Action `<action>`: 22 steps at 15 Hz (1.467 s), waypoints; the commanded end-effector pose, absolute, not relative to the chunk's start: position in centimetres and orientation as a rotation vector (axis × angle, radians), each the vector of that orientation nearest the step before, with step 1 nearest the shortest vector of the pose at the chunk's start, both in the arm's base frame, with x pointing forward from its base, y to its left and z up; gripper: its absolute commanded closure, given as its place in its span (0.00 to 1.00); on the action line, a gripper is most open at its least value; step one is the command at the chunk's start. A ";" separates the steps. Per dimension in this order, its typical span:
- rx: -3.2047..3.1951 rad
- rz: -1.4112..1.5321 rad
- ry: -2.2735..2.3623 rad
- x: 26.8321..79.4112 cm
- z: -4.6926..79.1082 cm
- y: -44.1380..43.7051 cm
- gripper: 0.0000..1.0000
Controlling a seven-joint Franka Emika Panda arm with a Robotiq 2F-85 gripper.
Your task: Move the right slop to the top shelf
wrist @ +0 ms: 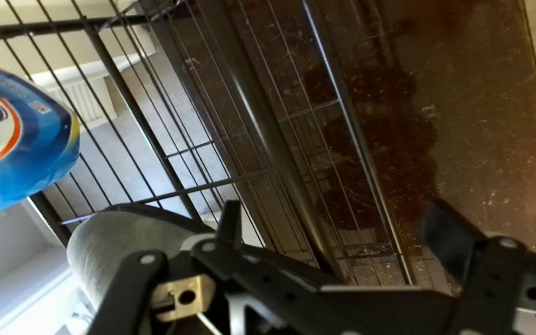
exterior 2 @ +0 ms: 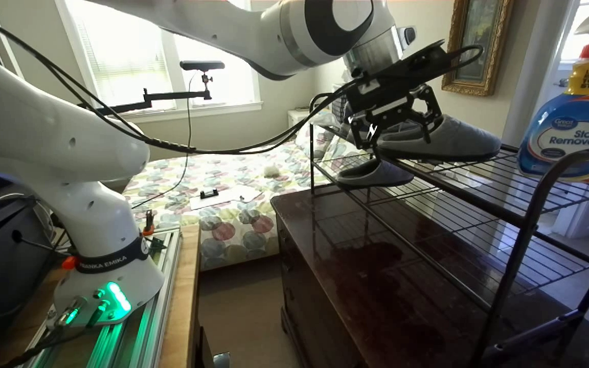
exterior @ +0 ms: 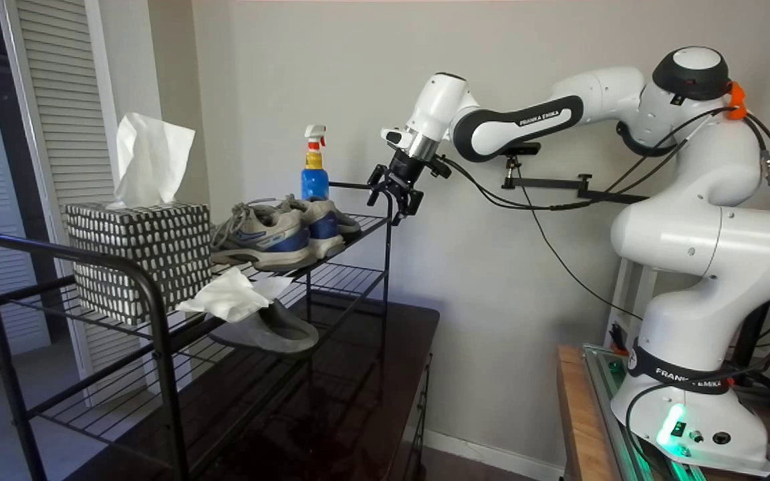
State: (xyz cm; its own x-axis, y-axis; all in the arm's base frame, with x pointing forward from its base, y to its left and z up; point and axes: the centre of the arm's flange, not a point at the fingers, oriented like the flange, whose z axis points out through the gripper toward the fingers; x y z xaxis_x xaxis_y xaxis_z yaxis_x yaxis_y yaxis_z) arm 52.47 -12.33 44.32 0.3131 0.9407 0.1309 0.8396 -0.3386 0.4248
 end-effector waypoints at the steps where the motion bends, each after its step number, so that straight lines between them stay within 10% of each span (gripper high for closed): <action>1: 2.127 0.580 1.781 53.8 43.7 -13.0 0.00; 22: 2.049 0.426 1.925 57.0 38.6 -11.1 0.00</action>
